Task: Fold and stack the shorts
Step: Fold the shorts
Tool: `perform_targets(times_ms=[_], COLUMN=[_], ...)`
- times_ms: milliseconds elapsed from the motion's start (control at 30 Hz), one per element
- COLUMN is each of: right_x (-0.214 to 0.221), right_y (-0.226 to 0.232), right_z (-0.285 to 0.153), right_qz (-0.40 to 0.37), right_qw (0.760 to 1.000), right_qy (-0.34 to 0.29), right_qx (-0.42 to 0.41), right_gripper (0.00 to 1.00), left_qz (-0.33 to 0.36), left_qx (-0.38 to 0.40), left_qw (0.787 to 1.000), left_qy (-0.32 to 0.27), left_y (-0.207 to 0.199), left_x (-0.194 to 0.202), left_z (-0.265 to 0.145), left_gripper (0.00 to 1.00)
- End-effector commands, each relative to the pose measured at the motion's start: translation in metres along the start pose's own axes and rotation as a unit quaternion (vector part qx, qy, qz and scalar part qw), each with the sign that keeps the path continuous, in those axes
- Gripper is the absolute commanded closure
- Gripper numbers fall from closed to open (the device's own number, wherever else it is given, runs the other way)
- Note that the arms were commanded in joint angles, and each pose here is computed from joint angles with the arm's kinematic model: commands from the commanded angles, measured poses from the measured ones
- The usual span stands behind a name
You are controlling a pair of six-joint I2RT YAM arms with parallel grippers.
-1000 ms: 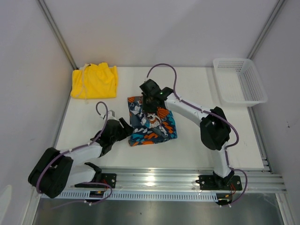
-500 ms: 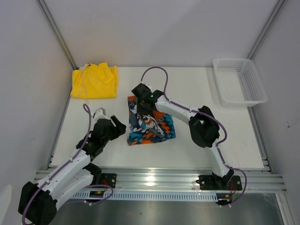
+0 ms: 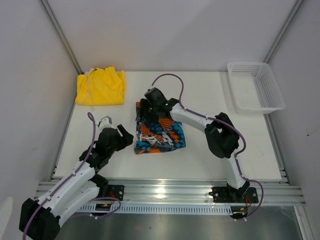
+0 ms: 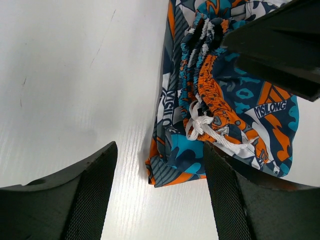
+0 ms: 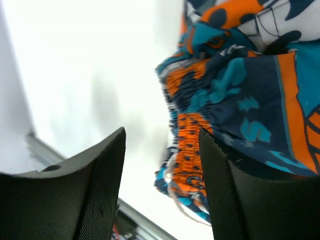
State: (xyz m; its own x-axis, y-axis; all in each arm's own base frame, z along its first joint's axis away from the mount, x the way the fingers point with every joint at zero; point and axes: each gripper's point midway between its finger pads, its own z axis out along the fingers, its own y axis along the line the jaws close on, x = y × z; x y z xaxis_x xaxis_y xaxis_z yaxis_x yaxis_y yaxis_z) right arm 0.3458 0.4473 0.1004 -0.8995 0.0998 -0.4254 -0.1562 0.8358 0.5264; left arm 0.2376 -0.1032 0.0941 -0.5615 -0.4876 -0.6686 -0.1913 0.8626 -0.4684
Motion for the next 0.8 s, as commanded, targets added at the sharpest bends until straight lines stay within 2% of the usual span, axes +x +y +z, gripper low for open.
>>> perform_targets(times_ms=[0, 33, 67, 133, 167, 200, 267, 300, 367, 467, 700, 767], right_x=[-0.046, -0.036, -0.041, -0.053, -0.047, -0.053, -0.045, -0.042, -0.033, -0.014, 0.032, 0.059], right_y=[0.058, 0.046, 0.052, 0.045, 0.033, 0.031, 0.011, 0.007, -0.001, -0.006, -0.011, -0.014], right_z=[-0.055, -0.052, -0.070, -0.081, -0.086, -0.091, -0.090, -0.090, -0.086, -0.075, -0.033, -0.017], right_qz=[0.035, 0.040, 0.038, 0.045, 0.048, 0.049, 0.057, 0.054, 0.050, 0.049, 0.053, 0.051], right_qw=[0.985, 0.985, 0.981, 0.977, 0.978, 0.974, 0.975, 0.976, 0.977, 0.975, 0.969, 0.969], right_qy=[-0.042, -0.033, -0.045, -0.070, -0.072, -0.088, -0.082, -0.082, -0.076, -0.065, -0.022, 0.002], right_qx=[-0.162, -0.162, -0.183, -0.196, -0.192, -0.204, -0.197, -0.196, -0.194, -0.209, -0.239, -0.243], right_gripper=[0.39, 0.39, 0.41, 0.51, 0.56, 0.68, 0.77, 0.87, 0.93, 0.98, 1.00, 1.00], left_qz=[0.005, 0.007, 0.008, 0.011, 0.012, 0.013, 0.021, 0.024, 0.031, 0.028, 0.034, 0.039], left_qx=[0.010, 0.008, 0.008, 0.009, 0.012, 0.011, 0.014, 0.012, 0.015, 0.038, 0.093, 0.098], left_qw=[1.000, 1.000, 1.000, 1.000, 1.000, 1.000, 0.999, 0.999, 0.999, 0.998, 0.995, 0.994], left_qy=[-0.020, -0.018, -0.019, -0.021, -0.023, -0.023, -0.028, -0.029, -0.028, -0.041, -0.002, 0.009], left_y=[-0.010, -0.009, -0.009, -0.010, -0.013, -0.013, -0.020, -0.021, -0.029, -0.046, -0.093, -0.099], left_x=[-0.018, -0.017, -0.017, -0.018, -0.020, -0.021, -0.028, -0.031, -0.039, -0.059, -0.073, -0.074], left_z=[-0.006, -0.005, -0.005, -0.004, -0.002, -0.001, 0.002, 0.003, 0.008, 0.015, 0.046, 0.053], left_gripper=[0.28, 0.28, 0.28, 0.27, 0.27, 0.27, 0.26, 0.26, 0.25, 0.26, 0.28, 0.29])
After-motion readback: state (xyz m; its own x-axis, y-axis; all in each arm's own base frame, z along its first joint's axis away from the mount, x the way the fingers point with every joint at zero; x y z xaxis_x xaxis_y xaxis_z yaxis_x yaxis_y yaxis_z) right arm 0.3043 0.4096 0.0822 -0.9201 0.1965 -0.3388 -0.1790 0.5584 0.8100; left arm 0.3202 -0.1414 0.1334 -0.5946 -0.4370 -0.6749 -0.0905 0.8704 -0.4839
